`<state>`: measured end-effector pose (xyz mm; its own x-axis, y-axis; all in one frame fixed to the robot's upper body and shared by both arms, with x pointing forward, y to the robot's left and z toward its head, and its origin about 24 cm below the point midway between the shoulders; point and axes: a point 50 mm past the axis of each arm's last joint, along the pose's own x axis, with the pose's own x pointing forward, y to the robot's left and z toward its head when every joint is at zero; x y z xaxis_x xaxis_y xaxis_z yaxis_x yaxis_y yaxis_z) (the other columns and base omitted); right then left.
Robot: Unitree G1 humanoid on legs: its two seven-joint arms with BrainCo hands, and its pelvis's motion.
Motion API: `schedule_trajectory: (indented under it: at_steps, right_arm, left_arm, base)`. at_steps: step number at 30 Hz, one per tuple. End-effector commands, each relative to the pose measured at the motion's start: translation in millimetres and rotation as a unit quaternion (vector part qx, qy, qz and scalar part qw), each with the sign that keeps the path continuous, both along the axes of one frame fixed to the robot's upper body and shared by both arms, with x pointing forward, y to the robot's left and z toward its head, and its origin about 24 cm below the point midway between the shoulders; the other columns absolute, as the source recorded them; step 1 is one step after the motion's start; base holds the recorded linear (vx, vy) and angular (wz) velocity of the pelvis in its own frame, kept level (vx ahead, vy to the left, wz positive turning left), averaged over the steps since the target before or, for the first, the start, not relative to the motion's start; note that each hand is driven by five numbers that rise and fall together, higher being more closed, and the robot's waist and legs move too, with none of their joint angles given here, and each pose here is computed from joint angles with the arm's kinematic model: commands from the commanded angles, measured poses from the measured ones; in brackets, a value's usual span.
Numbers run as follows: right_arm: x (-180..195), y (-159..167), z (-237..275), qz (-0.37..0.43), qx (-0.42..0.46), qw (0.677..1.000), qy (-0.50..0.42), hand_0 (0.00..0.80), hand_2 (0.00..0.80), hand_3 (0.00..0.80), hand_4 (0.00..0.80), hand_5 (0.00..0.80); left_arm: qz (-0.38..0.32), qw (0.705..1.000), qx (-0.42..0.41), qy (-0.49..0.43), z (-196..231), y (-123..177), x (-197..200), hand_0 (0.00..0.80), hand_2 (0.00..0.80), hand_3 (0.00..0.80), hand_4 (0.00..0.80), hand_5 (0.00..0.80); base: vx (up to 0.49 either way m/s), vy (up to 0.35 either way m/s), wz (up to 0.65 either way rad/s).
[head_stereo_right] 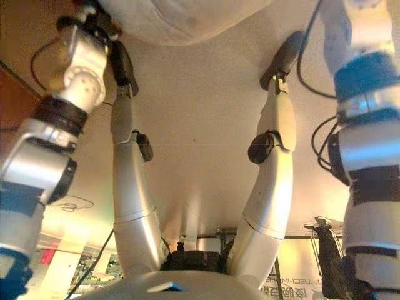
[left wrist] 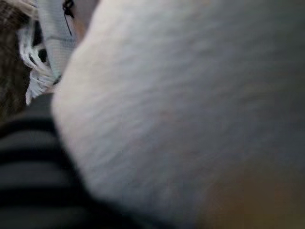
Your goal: Pick up the cushion and take it to the sofa
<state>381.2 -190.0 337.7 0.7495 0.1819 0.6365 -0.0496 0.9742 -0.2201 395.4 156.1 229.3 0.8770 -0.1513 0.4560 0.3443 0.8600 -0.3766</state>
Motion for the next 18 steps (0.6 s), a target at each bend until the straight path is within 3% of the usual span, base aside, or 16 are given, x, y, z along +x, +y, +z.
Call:
schedule_trajectory:
  at_steps: [1, 7, 18]
  right_arm:
    - [-24.3, 60.4, -20.6, 0.121, -0.055, 0.989, -0.058, 0.800, 0.800, 0.800, 0.800, 0.800]
    - [-34.7, 41.0, -89.2, 0.089, -0.020, 0.996, 0.000, 0.800, 0.800, 0.800, 0.800, 0.800]
    - [-65.3, 1.4, -173.6, 0.060, 0.058, 0.991, 0.105, 0.800, 0.800, 0.800, 0.800, 0.800]
  left_arm:
    - [-0.118, 0.989, 0.017, -0.090, -2.8, -45.7, -33.1, 0.800, 0.800, 0.800, 0.800, 0.800]
    - [-0.119, 0.992, 0.017, -0.029, -60.0, -47.3, -55.1, 0.800, 0.800, 0.800, 0.800, 0.800]
    - [-0.125, 0.990, 0.036, 0.051, -105.2, -31.9, -78.6, 0.800, 0.800, 0.800, 0.800, 0.800]
  base:
    - [-0.078, 0.136, 0.06]
    - [0.000, 0.082, 0.09]
    - [-0.021, 0.083, 0.03]
